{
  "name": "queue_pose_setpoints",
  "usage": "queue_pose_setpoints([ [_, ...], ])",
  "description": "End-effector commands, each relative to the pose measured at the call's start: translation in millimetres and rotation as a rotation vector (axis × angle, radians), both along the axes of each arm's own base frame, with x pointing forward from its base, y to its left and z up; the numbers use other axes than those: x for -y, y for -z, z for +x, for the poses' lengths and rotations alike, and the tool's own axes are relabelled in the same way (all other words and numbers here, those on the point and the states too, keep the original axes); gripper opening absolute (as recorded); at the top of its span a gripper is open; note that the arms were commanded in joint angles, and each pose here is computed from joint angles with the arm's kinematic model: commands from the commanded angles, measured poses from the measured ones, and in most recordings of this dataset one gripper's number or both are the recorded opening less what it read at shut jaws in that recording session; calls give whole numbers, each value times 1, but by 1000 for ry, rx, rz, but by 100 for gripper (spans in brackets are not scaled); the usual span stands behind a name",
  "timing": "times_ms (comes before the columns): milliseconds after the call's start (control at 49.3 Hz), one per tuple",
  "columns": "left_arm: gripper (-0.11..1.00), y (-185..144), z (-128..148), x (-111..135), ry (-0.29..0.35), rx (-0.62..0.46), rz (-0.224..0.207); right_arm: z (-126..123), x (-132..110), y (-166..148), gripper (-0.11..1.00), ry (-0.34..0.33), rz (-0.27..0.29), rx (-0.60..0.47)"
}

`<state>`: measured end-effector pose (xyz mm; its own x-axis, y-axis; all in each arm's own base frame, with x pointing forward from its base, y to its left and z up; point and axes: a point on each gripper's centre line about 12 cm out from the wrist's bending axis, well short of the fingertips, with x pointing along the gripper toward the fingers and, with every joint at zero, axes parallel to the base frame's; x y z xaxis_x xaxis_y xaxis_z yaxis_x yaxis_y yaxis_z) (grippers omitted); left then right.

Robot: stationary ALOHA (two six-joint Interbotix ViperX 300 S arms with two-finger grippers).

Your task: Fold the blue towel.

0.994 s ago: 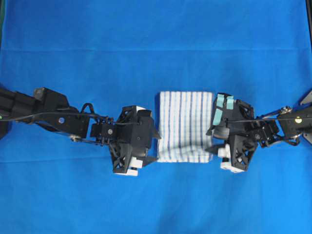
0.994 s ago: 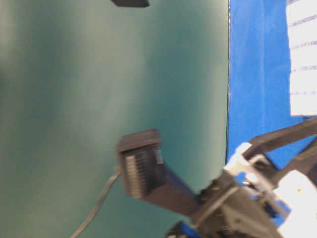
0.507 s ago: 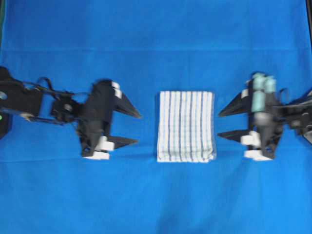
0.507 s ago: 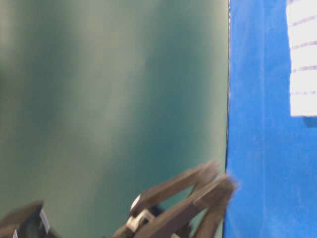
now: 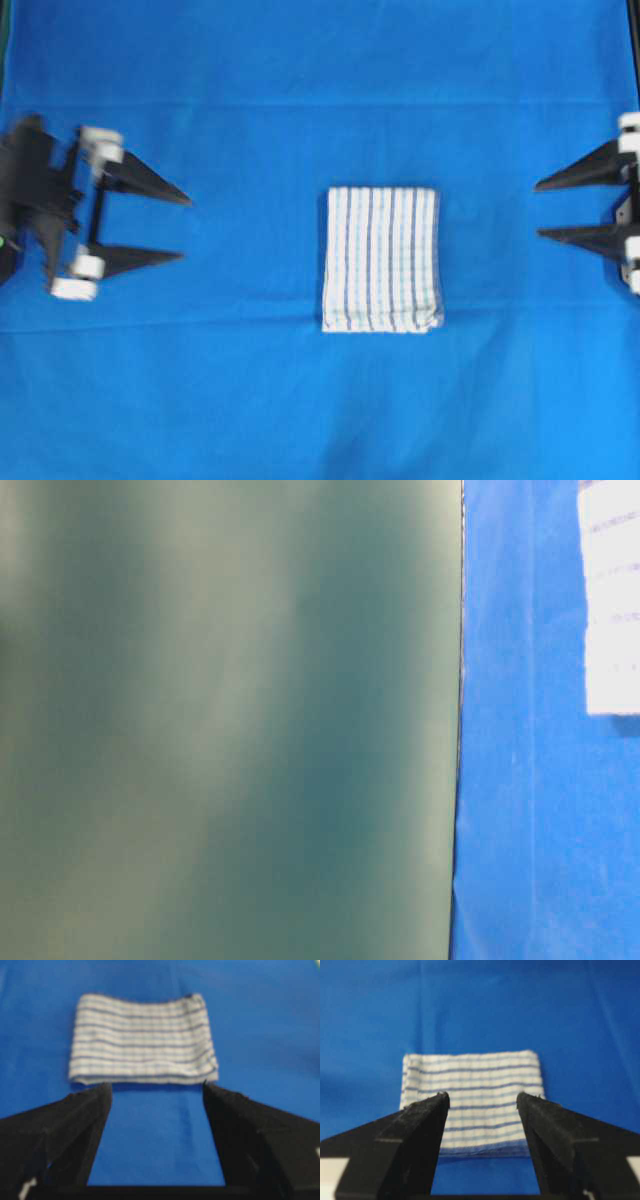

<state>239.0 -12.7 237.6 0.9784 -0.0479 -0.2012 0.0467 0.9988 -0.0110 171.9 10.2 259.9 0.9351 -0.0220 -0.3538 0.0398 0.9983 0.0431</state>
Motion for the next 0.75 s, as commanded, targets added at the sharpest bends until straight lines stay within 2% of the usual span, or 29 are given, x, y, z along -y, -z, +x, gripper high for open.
queue_pose_setpoints([
  [0, 68, -7, -16, -5, -19, 63, 0, -7, 1, -3, 63, -5, -5, 41],
  [162, 68, 1, -49, -12, -48, 117, -1, -17, 3, 9, 63, -7, 0, 53],
  [325, 68, 7, -70, -16, -67, 152, -1, -20, 3, 21, 63, -16, 11, 64],
  [730, 67, 9, -75, -16, -73, 120, 0, -20, 8, 21, 63, 11, 17, 84],
])
